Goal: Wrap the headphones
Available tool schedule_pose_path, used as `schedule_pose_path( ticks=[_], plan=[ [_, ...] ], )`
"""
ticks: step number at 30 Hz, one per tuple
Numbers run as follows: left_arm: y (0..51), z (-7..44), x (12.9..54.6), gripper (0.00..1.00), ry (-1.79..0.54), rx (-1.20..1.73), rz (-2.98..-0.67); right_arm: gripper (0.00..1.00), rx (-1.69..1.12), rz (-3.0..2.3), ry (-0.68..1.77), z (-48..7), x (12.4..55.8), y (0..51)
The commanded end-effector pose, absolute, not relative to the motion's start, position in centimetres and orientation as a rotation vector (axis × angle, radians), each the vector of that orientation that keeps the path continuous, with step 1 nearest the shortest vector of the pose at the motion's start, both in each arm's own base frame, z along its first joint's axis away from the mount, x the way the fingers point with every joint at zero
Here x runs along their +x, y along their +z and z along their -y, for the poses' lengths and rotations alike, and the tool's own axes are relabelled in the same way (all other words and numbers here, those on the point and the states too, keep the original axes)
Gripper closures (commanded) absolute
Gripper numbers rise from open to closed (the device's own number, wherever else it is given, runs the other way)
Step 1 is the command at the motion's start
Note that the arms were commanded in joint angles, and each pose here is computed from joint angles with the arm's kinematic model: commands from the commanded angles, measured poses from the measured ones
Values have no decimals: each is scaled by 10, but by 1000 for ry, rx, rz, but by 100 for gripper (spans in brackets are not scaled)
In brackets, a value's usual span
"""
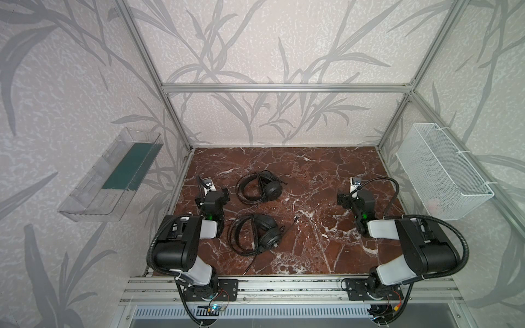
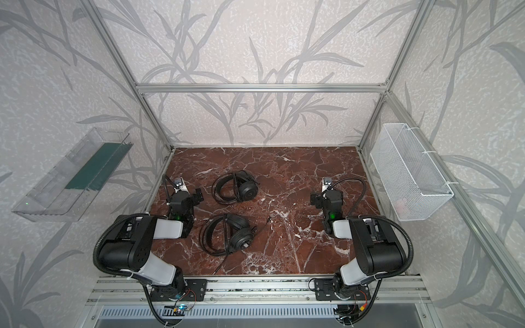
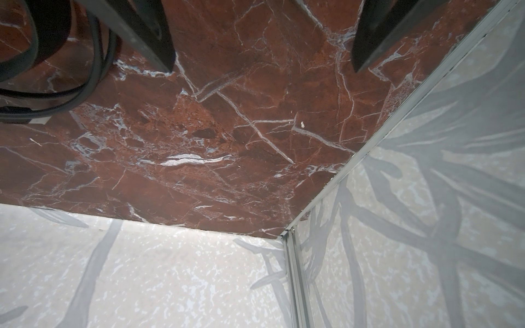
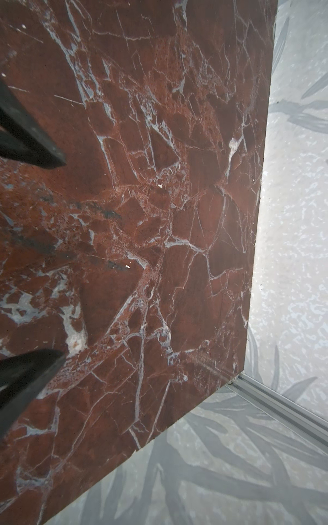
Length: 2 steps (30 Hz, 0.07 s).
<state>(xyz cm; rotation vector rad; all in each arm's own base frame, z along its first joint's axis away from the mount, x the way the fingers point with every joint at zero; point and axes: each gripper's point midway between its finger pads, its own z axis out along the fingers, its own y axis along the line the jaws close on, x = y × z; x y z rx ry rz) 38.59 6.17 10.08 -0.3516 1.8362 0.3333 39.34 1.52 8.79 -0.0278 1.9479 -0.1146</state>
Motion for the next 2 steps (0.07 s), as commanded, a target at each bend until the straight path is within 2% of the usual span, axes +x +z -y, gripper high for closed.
schedule_pose_path(
  ticks=[1,2],
  plan=[
    [100,-62,385,1,342,-338,-1830,1,-23,-1917,-113,-15,396,92],
    [101,-62,386,1,344,-340,-1828,1,-24,-1914,-112,-15,396,92]
  ],
)
